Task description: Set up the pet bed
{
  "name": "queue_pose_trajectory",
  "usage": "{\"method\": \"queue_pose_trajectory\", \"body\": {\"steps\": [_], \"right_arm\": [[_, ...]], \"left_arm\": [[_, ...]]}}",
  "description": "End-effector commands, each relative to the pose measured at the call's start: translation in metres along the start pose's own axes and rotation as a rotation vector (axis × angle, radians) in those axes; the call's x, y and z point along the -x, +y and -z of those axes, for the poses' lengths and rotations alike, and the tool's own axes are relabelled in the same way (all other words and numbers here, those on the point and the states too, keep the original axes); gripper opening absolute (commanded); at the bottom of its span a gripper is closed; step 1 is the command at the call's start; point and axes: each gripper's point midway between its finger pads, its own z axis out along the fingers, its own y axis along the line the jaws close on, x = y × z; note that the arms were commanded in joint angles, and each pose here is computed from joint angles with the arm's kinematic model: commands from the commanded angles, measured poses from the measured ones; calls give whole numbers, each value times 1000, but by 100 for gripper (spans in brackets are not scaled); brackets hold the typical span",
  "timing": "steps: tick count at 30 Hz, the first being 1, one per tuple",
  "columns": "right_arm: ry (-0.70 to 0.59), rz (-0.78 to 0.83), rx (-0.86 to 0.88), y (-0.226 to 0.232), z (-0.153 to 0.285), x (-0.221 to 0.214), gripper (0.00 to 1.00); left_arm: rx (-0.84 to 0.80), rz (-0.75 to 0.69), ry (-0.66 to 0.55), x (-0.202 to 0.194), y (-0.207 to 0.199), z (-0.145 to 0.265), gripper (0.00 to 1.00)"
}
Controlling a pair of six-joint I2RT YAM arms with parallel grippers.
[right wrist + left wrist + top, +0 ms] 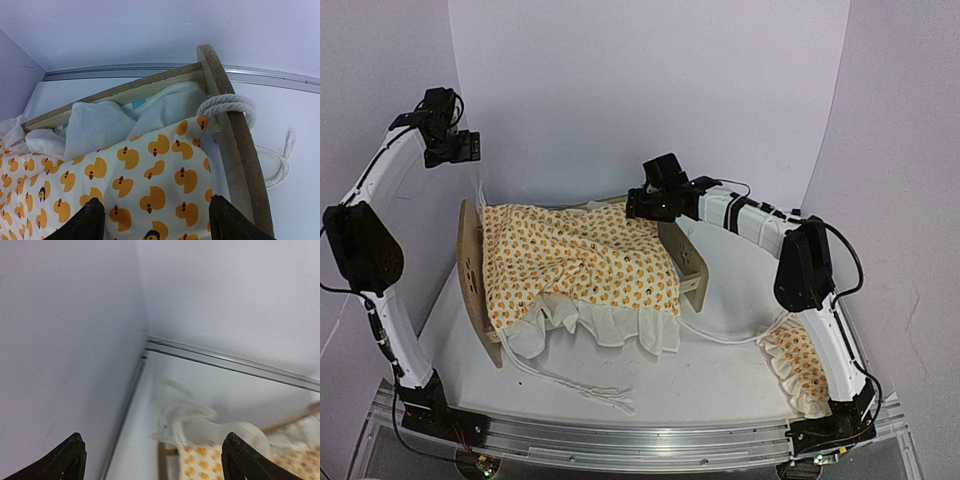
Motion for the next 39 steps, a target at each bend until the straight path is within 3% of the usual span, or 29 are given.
{"method": "queue_pose_trajectory", "body": {"steps": [1,5,10,12,14,21,25,29,33,39], "right_arm": [[-124,-59,10,8,-6,30,73],[-175,-84,15,8,-17,33,67],[-289,15,102,33,-10,59,40],[-363,109,157,49,1,76,26],[-453,180,166,55,12,94,2],[-639,257,164,50,17,142,0],[-598,205,182,47,27,147,0],[-413,133,185,41,50,124,31],[-280,-7,200,33,67,97,50],[-140,-80,89,20,39,58,78]], "left_arm": [[-507,66,-35,3,-87,94,95],[-497,16,-84,-7,-102,134,99],[-431,16,-143,-4,-79,156,99],[-501,5,-145,-9,-87,165,99],[-552,7,-137,-18,-93,169,99],[-614,34,-104,-48,-92,182,98],[-686,27,-116,-51,-95,202,99],[-809,24,-85,-53,-125,210,99],[-835,0,-73,-53,-156,202,99],[-877,-29,-80,-51,-183,211,98]]}}
